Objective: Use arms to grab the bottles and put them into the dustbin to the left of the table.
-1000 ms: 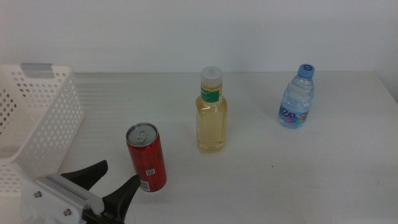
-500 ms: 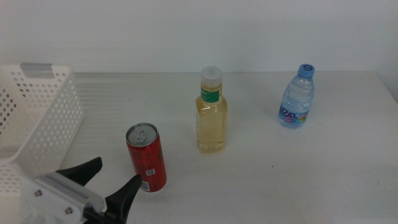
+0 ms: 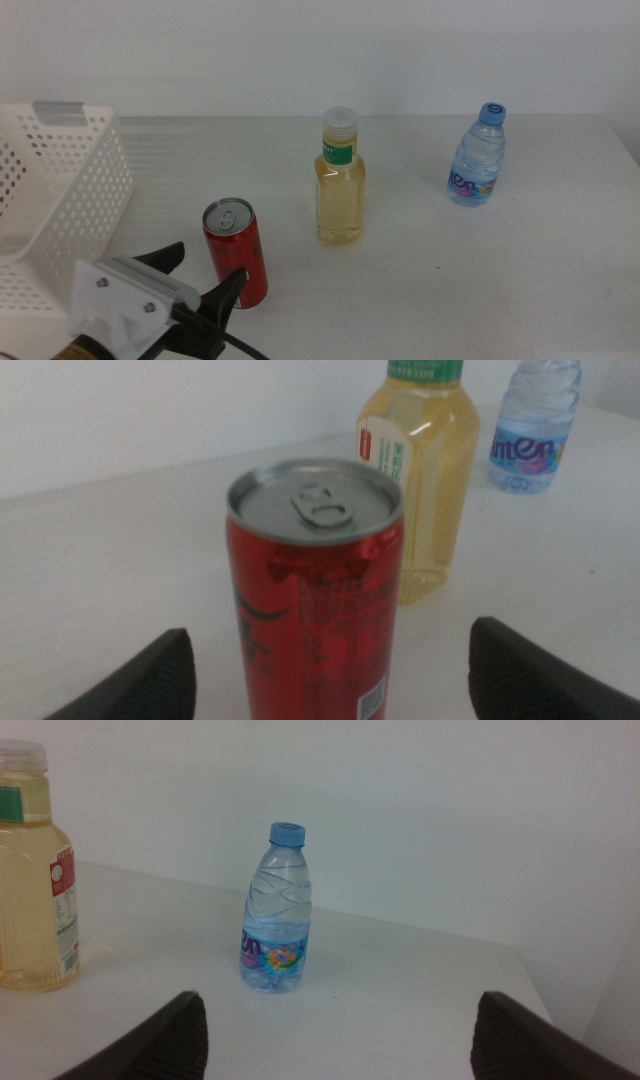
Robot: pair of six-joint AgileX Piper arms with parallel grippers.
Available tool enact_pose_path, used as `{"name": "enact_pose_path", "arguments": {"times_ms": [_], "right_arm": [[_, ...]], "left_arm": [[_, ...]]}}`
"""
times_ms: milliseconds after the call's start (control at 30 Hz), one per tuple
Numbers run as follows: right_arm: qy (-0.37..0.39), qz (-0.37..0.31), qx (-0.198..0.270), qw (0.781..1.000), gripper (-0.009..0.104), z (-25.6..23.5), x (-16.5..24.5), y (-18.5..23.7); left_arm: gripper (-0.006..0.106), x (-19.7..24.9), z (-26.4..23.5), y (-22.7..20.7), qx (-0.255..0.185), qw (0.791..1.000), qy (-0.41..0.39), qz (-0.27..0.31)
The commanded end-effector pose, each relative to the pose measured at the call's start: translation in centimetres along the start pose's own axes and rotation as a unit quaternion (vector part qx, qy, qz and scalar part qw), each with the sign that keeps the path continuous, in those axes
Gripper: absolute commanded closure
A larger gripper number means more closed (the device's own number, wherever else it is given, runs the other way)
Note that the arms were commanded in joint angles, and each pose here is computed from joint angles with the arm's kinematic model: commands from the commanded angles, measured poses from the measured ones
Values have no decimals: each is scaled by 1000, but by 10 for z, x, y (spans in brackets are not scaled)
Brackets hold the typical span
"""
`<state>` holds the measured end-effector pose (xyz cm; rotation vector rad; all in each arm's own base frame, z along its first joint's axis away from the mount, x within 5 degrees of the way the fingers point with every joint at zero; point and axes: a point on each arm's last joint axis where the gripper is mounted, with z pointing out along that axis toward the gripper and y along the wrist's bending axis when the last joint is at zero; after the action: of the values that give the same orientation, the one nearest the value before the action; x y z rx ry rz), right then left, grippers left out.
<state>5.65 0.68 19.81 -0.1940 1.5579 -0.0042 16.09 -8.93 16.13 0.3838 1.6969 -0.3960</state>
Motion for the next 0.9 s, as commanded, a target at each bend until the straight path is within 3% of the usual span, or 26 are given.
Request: {"name": "enact_pose_path", "arguments": {"times_ms": [0, 167, 867], "right_arm": [[-54, -9, 9, 998, 24, -3, -11, -1], [-54, -9, 9, 998, 24, -3, -11, -1], [-54, -9, 9, 998, 24, -3, -11, -1]], "left_arm": [[10, -14, 6, -1, 2, 997, -75, -6], [10, -2, 19, -1, 4, 998, -53, -35], [10, 2, 70, -2, 0, 998, -53, -23]]}}
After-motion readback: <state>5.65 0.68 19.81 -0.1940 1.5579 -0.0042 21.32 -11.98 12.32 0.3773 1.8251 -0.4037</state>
